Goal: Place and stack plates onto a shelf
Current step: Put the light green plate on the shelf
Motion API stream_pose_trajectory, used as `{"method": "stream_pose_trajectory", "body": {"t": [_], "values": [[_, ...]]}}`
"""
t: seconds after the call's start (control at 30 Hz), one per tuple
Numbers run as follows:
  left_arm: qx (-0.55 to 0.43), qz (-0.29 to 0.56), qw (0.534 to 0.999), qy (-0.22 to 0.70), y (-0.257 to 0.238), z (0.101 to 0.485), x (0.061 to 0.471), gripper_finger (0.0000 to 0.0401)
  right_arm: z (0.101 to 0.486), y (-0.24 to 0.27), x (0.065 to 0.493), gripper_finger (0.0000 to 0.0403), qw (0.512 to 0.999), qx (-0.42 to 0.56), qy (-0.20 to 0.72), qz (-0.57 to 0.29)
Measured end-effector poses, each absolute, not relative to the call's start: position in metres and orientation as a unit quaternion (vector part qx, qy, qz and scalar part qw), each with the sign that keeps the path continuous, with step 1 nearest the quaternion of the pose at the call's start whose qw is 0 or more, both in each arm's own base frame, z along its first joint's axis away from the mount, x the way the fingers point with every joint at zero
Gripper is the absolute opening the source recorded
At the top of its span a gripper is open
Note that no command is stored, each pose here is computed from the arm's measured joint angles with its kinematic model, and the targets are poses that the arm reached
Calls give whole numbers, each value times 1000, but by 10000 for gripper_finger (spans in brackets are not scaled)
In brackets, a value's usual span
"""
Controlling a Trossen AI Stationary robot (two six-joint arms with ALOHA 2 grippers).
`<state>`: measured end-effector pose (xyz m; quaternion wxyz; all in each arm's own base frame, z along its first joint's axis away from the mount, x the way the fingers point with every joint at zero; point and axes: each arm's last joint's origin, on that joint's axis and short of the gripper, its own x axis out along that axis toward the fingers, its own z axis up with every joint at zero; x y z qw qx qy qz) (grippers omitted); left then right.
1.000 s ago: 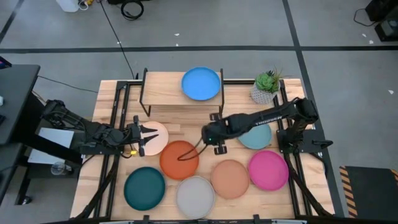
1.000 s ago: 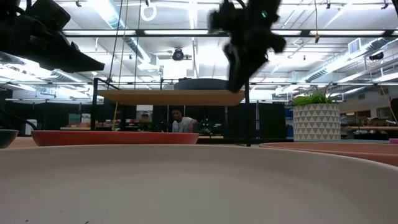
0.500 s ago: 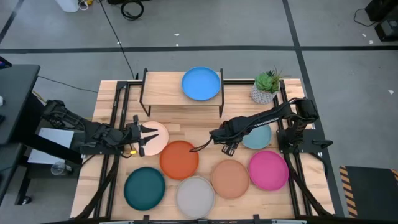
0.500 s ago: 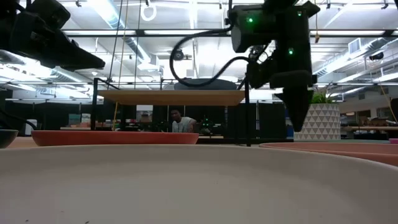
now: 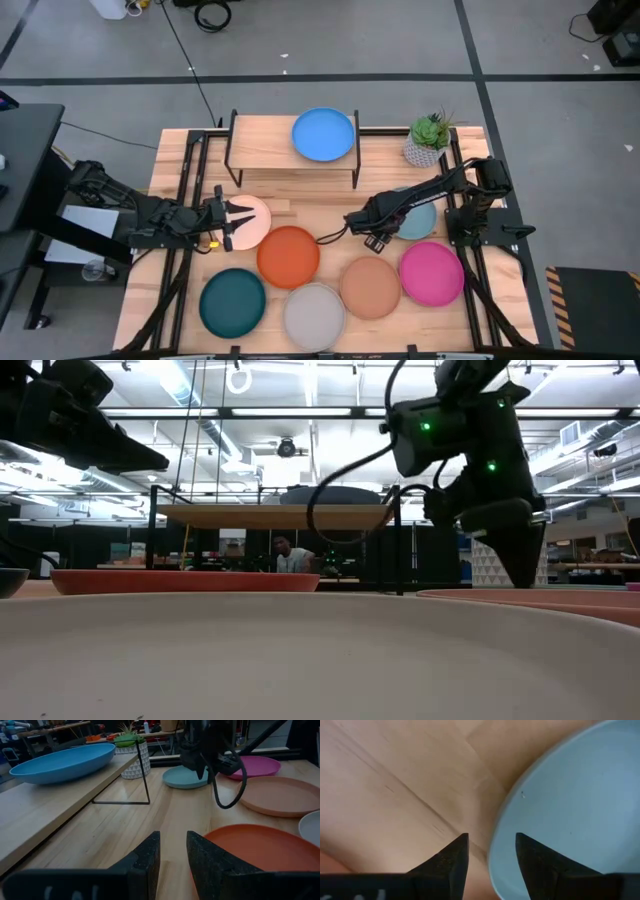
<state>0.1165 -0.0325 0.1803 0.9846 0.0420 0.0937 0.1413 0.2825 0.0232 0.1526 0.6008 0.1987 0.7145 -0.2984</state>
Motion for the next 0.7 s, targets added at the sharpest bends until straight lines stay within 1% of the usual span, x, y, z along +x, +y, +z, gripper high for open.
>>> {"method": "stream_pose_trajectory", "body": {"t": [0.13, 0.23, 0.33, 0.43, 0.5, 0.57, 0.7], "values": [[42, 141, 985, 94, -32, 180, 117, 102, 145, 21, 279, 152, 598, 209, 717, -292], [42, 141, 985, 94, -32, 180, 116, 102, 139, 20, 278, 129, 602, 215, 716, -279], [42, 141, 985, 94, -32, 180, 117, 102, 137, 19, 276, 94, 601, 214, 718, -278], [42, 141, 985, 94, -32, 180, 117, 102, 138, 17, 274, 47, 598, 201, 727, -270], [42, 141, 985, 94, -32, 180, 117, 102, 145, 16, 276, 19, 594, 180, 732, -280], [42, 141, 985, 94, -32, 180, 117, 102, 156, 15, 279, 15, 592, 157, 734, -295], [42, 141, 985, 94, -32, 180, 117, 102, 187, 18, 287, 29, 590, 122, 735, -310]]}}
